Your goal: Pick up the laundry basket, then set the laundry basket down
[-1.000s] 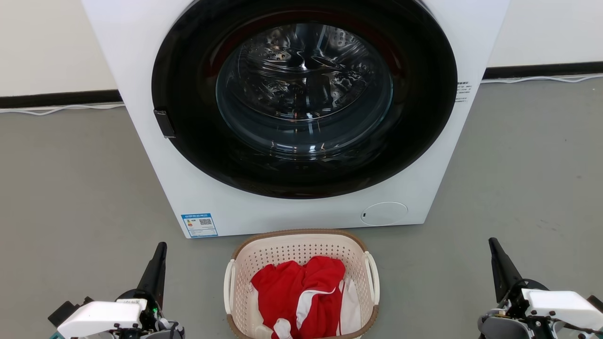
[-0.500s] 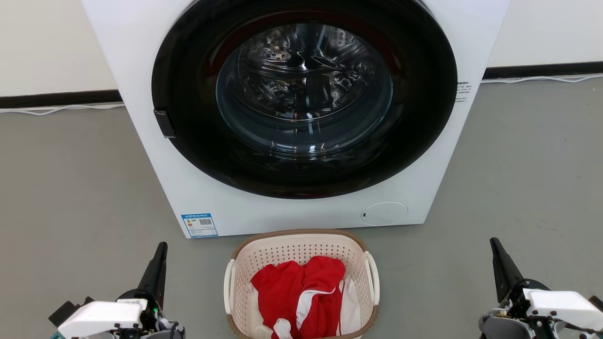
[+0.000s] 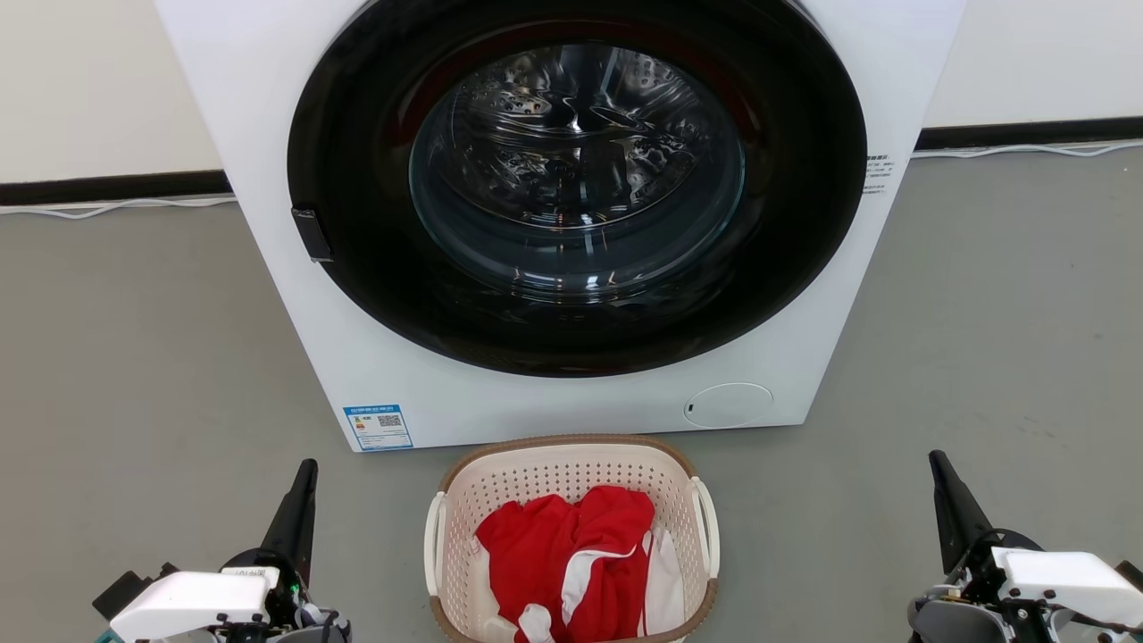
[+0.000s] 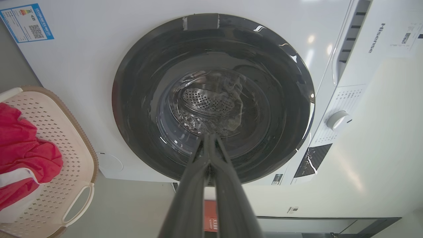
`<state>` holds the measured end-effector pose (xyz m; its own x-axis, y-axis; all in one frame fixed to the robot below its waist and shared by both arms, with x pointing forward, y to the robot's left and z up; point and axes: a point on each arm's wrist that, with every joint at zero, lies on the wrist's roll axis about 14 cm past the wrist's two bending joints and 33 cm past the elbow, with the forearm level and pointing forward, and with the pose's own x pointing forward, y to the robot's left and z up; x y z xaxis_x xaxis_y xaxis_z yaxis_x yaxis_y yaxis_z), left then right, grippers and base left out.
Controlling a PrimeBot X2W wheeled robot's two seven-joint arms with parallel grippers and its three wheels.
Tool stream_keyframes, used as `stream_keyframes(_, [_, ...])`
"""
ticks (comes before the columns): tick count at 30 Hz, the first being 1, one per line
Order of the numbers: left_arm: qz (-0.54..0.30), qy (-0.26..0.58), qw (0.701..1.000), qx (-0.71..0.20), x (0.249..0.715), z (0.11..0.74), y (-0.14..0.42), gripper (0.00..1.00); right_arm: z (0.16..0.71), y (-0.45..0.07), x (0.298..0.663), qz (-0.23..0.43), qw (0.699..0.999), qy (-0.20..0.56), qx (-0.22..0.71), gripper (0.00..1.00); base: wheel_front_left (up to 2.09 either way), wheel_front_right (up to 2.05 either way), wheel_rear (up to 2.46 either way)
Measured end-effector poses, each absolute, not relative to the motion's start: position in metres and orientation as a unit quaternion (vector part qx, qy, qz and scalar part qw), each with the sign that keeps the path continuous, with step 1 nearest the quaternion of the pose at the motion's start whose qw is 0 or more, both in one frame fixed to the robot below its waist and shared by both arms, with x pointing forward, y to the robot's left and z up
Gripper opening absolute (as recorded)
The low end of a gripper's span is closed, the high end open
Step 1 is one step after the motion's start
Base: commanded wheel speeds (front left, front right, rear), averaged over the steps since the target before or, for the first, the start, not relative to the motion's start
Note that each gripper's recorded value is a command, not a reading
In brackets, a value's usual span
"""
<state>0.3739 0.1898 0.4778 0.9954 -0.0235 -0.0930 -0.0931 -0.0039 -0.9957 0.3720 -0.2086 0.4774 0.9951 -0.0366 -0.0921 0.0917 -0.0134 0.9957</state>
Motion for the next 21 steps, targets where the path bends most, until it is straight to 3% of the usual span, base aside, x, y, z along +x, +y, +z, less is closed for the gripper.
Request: stream_keyframes(21, [0.026,0.04,0.703,-0.709,0.3738,0.4776,0.1896,0.0,0.4827,-0.2088,0.3763,-0.041,0.702,0.013,0.711,0.0,0.0,0.0,0.0])
